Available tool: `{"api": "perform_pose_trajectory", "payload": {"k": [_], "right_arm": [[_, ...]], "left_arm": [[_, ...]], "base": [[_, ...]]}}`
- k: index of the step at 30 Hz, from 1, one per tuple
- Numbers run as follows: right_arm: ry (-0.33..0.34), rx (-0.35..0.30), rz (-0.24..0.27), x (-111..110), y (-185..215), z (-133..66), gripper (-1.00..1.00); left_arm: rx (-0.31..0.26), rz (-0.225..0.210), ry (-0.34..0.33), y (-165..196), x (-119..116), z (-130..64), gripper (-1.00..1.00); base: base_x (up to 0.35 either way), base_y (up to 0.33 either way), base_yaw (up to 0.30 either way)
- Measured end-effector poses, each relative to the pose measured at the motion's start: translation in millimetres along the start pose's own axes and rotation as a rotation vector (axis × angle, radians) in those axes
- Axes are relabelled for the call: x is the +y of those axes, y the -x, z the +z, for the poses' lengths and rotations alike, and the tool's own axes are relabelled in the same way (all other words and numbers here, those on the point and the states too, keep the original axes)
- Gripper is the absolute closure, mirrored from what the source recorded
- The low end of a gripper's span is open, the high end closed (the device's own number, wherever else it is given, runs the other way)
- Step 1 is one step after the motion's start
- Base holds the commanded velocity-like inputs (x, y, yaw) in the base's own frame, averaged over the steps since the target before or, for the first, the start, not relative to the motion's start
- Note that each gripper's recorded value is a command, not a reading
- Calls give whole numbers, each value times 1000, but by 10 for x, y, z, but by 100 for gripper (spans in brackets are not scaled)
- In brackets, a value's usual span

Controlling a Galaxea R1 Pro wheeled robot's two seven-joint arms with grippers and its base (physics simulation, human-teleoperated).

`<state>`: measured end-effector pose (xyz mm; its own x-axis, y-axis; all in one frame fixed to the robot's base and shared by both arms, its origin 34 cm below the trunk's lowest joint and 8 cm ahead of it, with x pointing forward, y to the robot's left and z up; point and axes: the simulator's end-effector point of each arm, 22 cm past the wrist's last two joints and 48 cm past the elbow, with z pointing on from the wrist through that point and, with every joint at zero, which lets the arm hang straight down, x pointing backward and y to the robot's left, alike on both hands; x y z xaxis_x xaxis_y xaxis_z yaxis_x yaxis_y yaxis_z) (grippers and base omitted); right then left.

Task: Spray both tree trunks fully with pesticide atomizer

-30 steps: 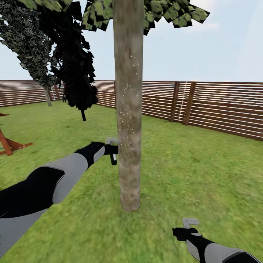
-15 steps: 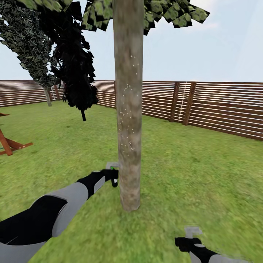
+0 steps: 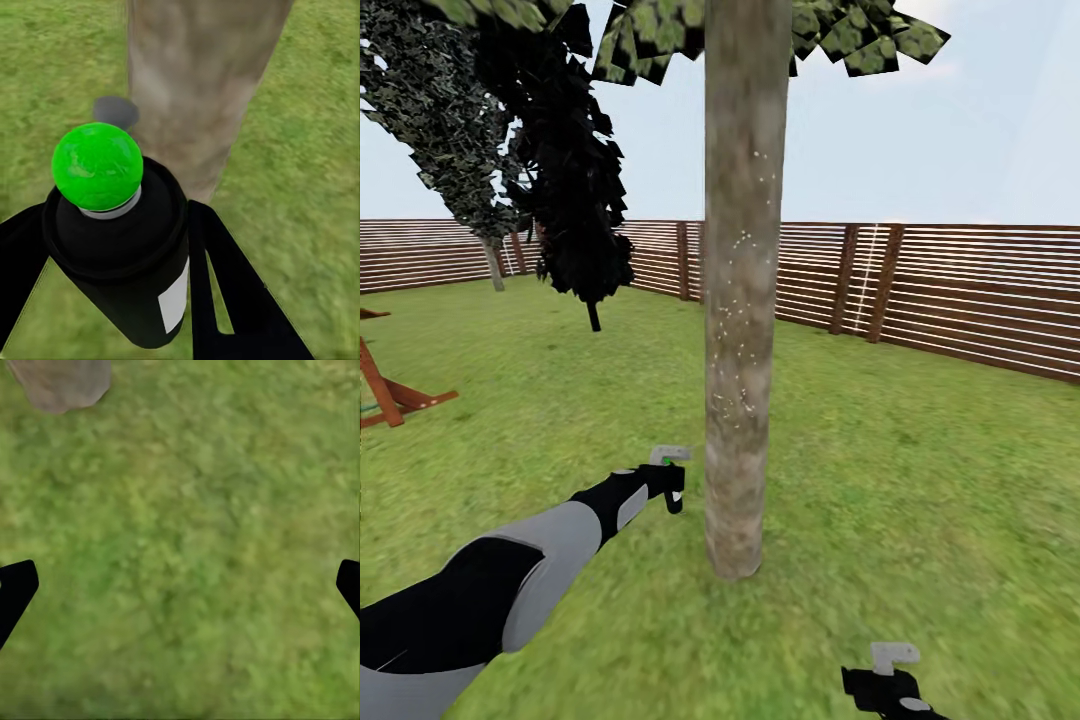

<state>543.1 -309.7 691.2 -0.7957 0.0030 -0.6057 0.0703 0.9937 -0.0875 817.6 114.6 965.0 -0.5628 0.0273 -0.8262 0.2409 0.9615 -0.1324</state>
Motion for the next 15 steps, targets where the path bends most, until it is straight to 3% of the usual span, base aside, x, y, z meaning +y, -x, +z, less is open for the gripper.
{"api": "perform_pose_trajectory", "payload": {"k": [4, 15], "right_arm": [[1, 0, 0, 3, -2, 0, -100], [1, 2, 2, 11, -7, -1, -100]], "left_arm": [[0, 1, 0, 0, -1, 0, 100], [1, 1, 0, -1, -3, 1, 100]], "base": [[3, 348, -85], [0, 350, -289]]}}
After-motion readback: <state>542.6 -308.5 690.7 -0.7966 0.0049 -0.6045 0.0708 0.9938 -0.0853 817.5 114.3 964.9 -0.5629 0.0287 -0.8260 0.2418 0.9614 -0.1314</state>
